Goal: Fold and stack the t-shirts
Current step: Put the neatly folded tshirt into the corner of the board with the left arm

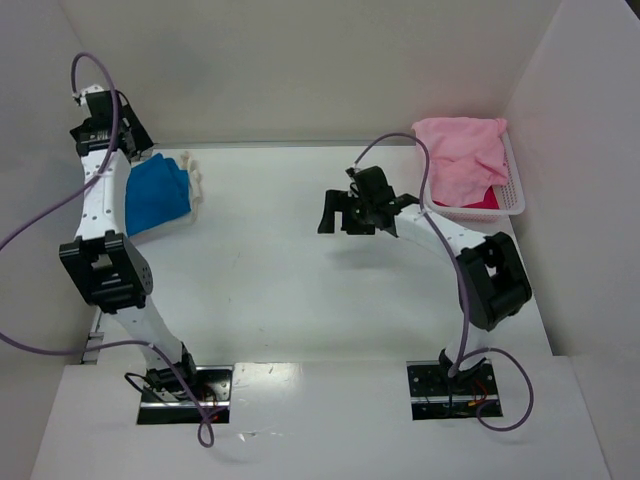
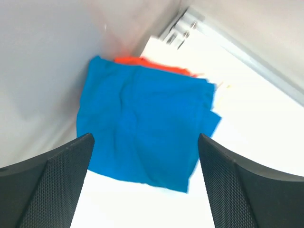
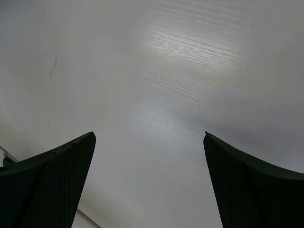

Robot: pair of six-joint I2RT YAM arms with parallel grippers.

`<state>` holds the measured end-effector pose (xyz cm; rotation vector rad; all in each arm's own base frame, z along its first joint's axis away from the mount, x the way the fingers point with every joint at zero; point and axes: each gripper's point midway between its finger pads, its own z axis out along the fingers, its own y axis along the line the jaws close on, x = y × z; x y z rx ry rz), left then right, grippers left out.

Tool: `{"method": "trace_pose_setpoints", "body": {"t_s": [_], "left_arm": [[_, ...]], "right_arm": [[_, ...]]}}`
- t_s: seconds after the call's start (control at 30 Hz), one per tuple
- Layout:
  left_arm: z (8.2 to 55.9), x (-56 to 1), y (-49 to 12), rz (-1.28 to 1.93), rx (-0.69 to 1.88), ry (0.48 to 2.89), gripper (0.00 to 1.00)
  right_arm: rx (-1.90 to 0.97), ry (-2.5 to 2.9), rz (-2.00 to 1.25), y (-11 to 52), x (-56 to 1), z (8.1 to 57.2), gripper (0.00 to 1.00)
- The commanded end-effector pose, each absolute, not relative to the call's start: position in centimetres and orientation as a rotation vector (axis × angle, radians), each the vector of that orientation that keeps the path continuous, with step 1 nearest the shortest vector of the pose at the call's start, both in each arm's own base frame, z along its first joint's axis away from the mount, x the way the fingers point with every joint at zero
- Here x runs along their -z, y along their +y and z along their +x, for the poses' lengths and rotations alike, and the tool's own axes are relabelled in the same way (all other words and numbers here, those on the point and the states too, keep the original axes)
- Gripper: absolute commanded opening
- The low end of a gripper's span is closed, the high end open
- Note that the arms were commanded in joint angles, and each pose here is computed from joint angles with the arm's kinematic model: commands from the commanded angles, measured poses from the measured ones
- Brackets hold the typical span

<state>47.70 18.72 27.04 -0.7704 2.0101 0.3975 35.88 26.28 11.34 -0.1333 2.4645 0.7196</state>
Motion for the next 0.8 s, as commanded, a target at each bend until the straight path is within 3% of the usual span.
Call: {"method": "trace_pose_setpoints", "body": {"t_s": [0.0, 0.1, 0.37, 0.77], "left_arm": [[46.8, -27.4, 17.9, -0.748, -0.519, 1.989, 0.97], [46.9, -24.2, 16.4, -0.742, -0.474, 2.050, 0.98], [48.4, -15.4, 14.5, -0.803, -0.303, 2.167, 0.90], [51.6, -18.7, 17.3, -0.859, -0.318, 2.019, 0.90]], "right_arm": [[-0.767, 2.350, -0.143, 26.5, -15.2, 35.4, 1.00], [-0.765, 2.340, -0.128, 26.1, -15.6, 34.9, 1.00], [-0.737, 2.312, -0.110, 24.7, -16.3, 33.6, 1.00], [-0.731, 2.330, -0.109, 24.6, -15.3, 33.3, 1.00]]}}
